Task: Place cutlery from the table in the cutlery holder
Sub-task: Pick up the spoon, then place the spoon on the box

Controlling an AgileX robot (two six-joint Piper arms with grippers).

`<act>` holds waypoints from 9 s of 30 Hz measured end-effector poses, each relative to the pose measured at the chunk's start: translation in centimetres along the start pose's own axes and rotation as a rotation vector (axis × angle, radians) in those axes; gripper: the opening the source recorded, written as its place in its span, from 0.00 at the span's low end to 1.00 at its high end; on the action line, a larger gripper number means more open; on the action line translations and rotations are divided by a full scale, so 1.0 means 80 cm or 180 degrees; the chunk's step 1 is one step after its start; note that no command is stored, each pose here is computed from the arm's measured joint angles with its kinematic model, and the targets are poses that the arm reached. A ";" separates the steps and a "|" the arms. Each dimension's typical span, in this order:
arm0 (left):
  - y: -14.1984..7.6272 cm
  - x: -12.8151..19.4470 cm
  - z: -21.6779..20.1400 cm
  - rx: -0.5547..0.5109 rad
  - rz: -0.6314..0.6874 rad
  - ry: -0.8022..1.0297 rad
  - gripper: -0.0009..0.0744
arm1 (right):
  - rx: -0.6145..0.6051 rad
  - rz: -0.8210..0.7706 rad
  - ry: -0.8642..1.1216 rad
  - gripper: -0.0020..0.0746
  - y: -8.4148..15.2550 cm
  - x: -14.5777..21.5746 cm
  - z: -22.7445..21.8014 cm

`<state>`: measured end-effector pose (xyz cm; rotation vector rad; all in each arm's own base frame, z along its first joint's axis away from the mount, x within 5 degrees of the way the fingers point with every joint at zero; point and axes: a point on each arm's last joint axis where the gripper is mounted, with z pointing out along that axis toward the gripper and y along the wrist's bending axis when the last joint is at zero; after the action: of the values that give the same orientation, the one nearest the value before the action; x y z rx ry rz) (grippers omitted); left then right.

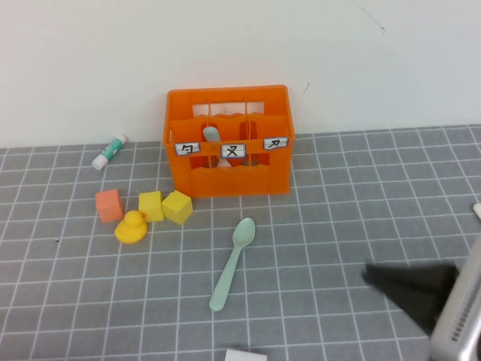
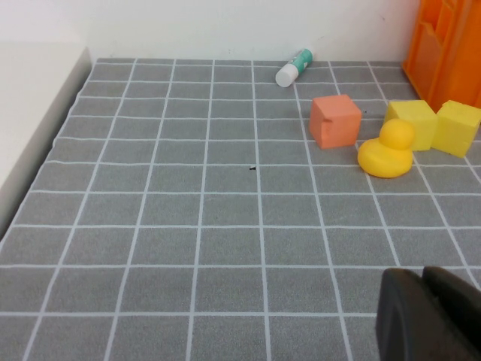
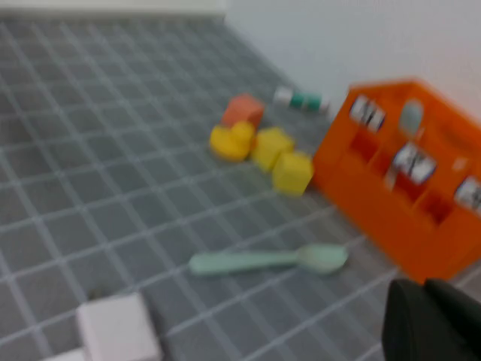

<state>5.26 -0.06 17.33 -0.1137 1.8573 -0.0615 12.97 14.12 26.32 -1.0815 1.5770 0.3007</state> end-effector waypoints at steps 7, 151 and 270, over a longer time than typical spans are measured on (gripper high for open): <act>0.000 0.000 0.000 0.0000 0.0000 0.0000 0.01 | -0.0060 0.0392 0.0252 0.02 0.011 0.031 -0.009; -0.095 -0.294 0.087 0.1970 0.1094 0.1486 0.01 | 0.2598 0.1699 0.0673 0.02 0.016 0.184 -0.152; -0.192 -0.162 0.416 0.0989 -0.0388 -0.1043 0.14 | 0.2598 0.1699 0.0673 0.02 0.016 0.184 -0.152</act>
<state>41.52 -13.36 21.74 -0.0186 1.4928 -0.3918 5.13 -0.55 16.89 -0.0548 1.9061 -0.1211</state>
